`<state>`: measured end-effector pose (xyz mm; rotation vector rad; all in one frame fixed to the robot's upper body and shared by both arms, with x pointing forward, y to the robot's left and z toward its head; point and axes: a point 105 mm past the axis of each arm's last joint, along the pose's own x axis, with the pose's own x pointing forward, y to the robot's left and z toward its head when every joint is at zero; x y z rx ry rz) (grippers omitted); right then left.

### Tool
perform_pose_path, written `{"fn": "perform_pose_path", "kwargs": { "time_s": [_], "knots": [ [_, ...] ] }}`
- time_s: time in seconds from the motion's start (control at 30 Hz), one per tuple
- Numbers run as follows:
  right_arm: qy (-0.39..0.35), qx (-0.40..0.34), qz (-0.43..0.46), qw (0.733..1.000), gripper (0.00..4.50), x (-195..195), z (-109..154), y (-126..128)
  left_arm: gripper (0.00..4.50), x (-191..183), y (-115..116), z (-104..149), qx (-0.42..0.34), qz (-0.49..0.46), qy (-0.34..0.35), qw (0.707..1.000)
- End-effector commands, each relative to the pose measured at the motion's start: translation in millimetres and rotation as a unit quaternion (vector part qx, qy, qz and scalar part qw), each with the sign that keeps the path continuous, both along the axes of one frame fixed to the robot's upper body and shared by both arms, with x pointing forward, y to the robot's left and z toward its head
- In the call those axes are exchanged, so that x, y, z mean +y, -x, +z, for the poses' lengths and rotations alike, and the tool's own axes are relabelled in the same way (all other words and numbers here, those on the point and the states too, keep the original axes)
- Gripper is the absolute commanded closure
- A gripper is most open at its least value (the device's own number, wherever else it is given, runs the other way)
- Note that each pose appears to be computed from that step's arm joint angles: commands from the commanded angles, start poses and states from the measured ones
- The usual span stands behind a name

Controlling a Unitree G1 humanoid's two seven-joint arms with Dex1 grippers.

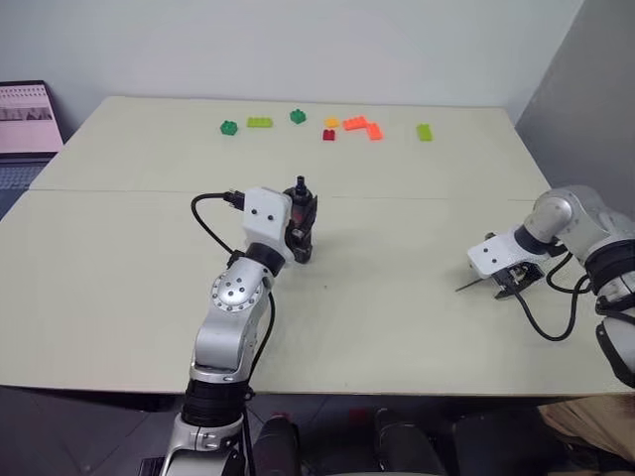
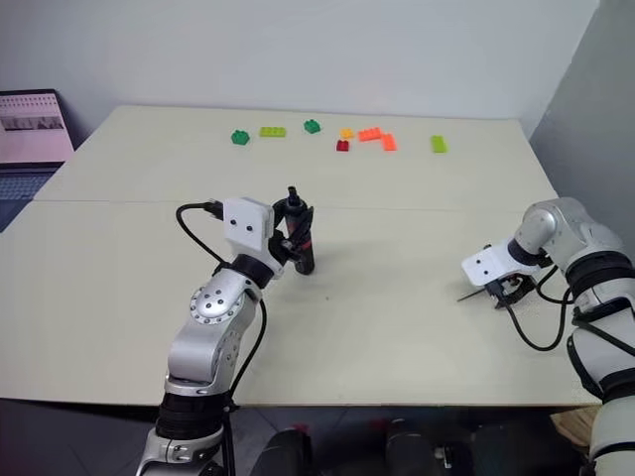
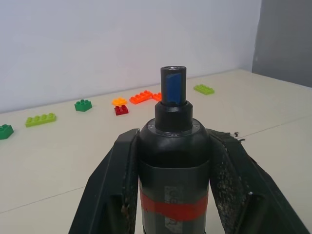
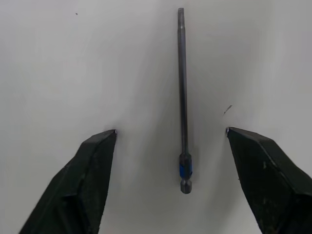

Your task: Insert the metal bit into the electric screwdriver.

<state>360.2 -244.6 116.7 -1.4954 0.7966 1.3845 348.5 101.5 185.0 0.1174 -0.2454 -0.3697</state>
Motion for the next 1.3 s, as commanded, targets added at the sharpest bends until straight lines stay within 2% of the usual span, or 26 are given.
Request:
{"fn": "perform_pose_path", "kwargs": {
  "time_s": [0.03, 0.07, 0.2, 0.4, 0.43, 0.67, 0.83, 0.97, 1.03, 1.1, 1.17, 1.3],
  "knots": [
    [-0.011, -0.012, -0.012, 1.000, 1.56, 2.7, 0.5, -4.7, 2.85, -1.7, 2.2, 7.4, -0.011, -0.003, 0.008, 1.000],
    [-0.011, -0.012, -0.013, 1.000, 1.94, 3.3, 0.4, -5.3, 2.85, -1.6, 1.9, 7.4, -0.011, -0.002, 0.008, 1.000],
    [-0.008, -0.014, -0.015, 1.000, 2.69, 4.0, 1.2, -6.6, 2.85, -1.3, 1.2, 7.3, -0.010, -0.001, 0.008, 1.000],
    [-0.008, -0.016, -0.018, 1.000, 4.33, 4.6, 4.3, -7.9, 2.85, -2.7, 2.2, 7.7, -0.015, -0.001, 0.005, 1.000],
    [-0.009, -0.016, -0.019, 1.000, 4.46, 4.5, 4.8, -7.8, 2.85, -3.2, 2.5, 8.2, -0.017, -0.001, 0.004, 1.000],
    [-0.056, -0.031, -0.007, 0.998, 4.50, 12.9, 16.1, -8.0, 2.85, -7.3, 4.4, 12.8, -0.027, -0.007, 0.004, 1.000],
    [-0.187, -0.061, -0.010, 0.980, 4.50, 40.0, 47.8, -9.8, 2.85, -13.4, 7.9, 26.8, -0.044, -0.017, 0.017, 0.999],
    [-0.335, -0.074, -0.020, 0.939, 4.50, 66.6, 79.1, -1.8, 2.85, -21.6, 10.8, 40.2, -0.054, -0.025, 0.039, 0.997],
    [-0.414, -0.072, -0.034, 0.907, 4.50, 79.9, 91.3, 4.9, 2.85, -25.7, 11.7, 41.3, -0.050, -0.027, 0.048, 0.997],
    [-0.497, -0.069, -0.053, 0.863, 4.50, 94.5, 107.4, 10.3, 2.85, -30.0, 13.3, 39.8, -0.050, -0.034, 0.043, 0.997],
    [-0.581, -0.064, -0.076, 0.807, 4.50, 109.7, 127.7, 14.5, 2.85, -31.4, 13.8, 34.6, -0.047, -0.036, 0.035, 0.998],
    [-0.695, -0.055, -0.100, 0.710, 4.50, 133.5, 160.4, 22.6, 2.85, -27.9, 12.1, 20.1, -0.037, -0.031, 0.017, 0.999]
  ]
}}
